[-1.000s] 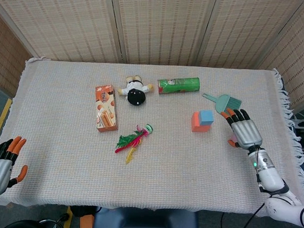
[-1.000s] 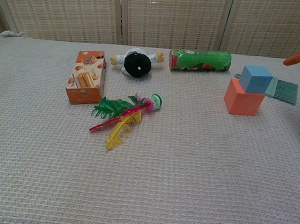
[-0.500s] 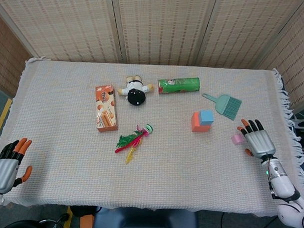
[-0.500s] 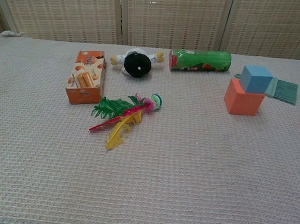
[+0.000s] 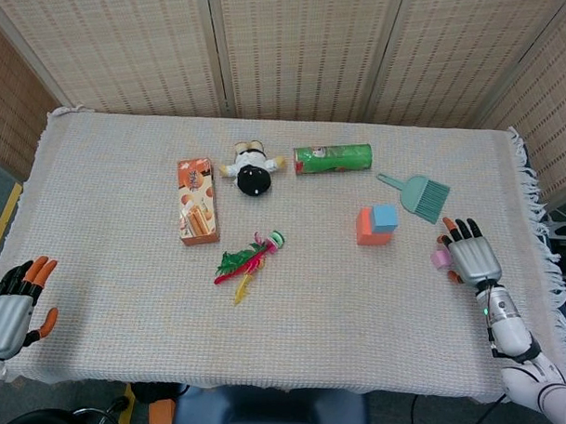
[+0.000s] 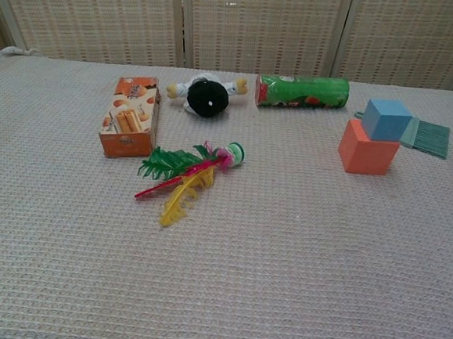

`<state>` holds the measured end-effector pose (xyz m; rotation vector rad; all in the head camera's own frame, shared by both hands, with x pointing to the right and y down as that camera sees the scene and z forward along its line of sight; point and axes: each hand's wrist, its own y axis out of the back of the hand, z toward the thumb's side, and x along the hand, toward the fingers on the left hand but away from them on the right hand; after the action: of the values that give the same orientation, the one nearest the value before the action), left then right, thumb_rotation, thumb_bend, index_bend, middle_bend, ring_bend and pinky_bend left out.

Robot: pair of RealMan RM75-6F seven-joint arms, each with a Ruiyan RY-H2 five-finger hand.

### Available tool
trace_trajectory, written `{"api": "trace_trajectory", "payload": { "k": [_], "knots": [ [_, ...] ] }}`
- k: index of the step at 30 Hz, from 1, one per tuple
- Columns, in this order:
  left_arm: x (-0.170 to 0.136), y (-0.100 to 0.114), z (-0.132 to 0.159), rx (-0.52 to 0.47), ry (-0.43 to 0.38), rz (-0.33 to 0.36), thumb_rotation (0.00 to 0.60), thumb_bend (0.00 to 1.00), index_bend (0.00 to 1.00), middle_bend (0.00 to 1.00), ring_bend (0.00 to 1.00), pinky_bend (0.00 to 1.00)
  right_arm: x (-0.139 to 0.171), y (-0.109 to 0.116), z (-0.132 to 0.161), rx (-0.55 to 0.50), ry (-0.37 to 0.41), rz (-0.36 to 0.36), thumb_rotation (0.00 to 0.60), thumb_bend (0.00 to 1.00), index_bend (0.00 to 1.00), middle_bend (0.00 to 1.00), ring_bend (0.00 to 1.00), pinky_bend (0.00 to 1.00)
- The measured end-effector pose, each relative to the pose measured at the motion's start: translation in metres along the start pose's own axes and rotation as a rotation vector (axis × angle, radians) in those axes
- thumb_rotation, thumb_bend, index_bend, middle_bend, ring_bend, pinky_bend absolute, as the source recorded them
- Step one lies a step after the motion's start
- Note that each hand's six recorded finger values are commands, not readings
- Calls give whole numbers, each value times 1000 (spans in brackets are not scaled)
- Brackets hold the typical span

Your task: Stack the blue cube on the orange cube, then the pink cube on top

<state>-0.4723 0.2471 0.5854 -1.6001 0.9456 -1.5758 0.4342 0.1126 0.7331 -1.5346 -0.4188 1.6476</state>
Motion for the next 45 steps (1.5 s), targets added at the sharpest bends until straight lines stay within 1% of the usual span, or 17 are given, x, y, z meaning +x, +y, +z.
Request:
{"api": "trace_trajectory", "payload": {
  "k": [2,5,10,16,19,24,28,32,38,42,45],
  "knots": [
    [0,0,-1,0,2,-2,600,454,0,0,0,90,-2,1,1,-1,2,-2,600,139,436,0,0,0],
    [0,0,-1,0,2,0,600,453,0,0,0,90,-5,1,3,-9,6,-5,600,140,475,2,0,0],
    [0,1,-1,0,2,3,600,454,0,0,0,90,-7,0,5,-12,9,-7,600,140,499,12,0,0],
    [-1,2,-1,-3,1,6,600,453,0,0,0,90,-6,7,2,-30,0,-27,600,140,514,16,0,0],
    [-1,2,0,-6,-3,4,600,454,0,0,0,90,-4,13,-2,-69,-11,-41,600,140,518,18,0,0],
    [-2,2,1,-11,-10,-2,600,454,0,0,0,90,0,28,-4,-183,-28,-49,600,140,529,22,0,0],
    [-3,3,2,-16,-17,1,600,454,0,0,0,90,3,50,-2,-272,-26,-49,600,140,529,22,0,0],
    [-4,4,2,-18,-17,1,600,455,0,0,0,90,7,81,3,-345,-15,-44,600,139,527,22,0,0],
    [-5,5,3,-27,-23,-1,600,454,0,0,0,90,7,133,6,-400,-26,-37,600,140,522,22,0,0],
    [-5,5,4,-31,-28,-4,600,455,0,0,0,90,-1,157,8,-428,-42,-6,600,140,521,22,0,0],
    [-5,5,4,-31,-28,-2,600,455,0,0,0,91,-8,176,17,-441,-41,24,600,140,521,22,0,0]
  ]
}}
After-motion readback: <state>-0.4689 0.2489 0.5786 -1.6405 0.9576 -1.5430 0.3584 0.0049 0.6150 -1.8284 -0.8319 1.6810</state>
